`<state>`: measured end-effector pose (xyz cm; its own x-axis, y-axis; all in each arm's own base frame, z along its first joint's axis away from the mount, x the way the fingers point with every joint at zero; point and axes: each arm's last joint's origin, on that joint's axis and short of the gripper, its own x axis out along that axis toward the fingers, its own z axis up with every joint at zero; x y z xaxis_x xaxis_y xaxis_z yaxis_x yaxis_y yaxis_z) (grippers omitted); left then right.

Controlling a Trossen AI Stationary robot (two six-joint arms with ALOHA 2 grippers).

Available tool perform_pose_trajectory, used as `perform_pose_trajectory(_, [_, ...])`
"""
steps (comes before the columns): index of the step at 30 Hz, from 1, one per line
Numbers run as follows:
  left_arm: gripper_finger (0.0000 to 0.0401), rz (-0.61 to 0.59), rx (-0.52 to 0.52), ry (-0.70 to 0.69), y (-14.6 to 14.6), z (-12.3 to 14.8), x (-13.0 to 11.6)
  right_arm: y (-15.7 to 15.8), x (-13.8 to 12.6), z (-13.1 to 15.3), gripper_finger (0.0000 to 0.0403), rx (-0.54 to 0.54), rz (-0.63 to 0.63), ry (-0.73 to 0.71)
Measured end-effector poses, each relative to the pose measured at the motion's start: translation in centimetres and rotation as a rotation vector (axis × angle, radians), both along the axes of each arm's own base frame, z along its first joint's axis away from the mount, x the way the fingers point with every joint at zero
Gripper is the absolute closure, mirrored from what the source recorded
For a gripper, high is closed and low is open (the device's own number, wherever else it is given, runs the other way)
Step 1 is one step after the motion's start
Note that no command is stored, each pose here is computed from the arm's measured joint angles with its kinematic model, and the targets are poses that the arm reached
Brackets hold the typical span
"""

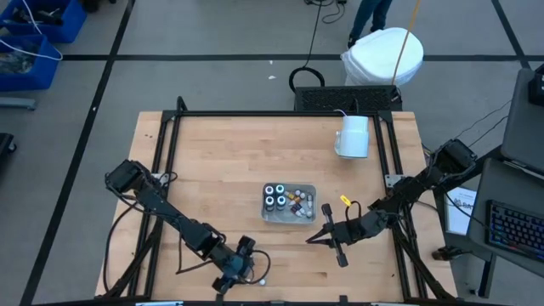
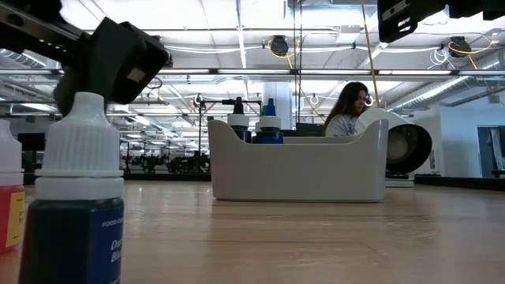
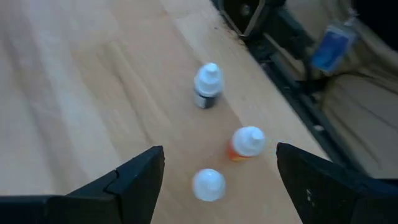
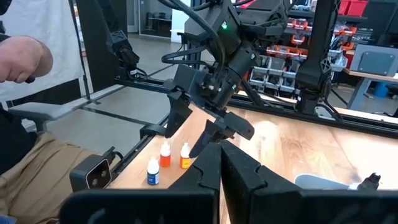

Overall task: Pick & Place food coloring
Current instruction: Put the small orange food coloring into the gray bin

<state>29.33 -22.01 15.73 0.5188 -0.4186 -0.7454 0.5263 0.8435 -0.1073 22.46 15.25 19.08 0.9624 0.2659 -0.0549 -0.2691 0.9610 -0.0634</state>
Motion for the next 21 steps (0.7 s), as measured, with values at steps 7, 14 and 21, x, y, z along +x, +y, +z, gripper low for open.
perform_pose_trajectory(7, [0.0089, -0.08, 0.013, -0.013, -0.6, 0.0, -0.5, 0.0, 0.0, 0.0, 0.0403, 0.003, 0.0, 0.001])
perform_pose_trajectory(14, [0.0089, -0.168, 0.05, -0.064, -1.1, 0.1, -0.8, 0.0, 0.0, 0.0, 0.0403, 0.002, 0.0, 0.001])
perform_pose_trajectory(21, [0.0089, -0.139, 0.089, -0.084, -0.9, 0.0, -0.6, 0.0, 0.0, 0.0, 0.0403, -0.006, -0.002, -0.001])
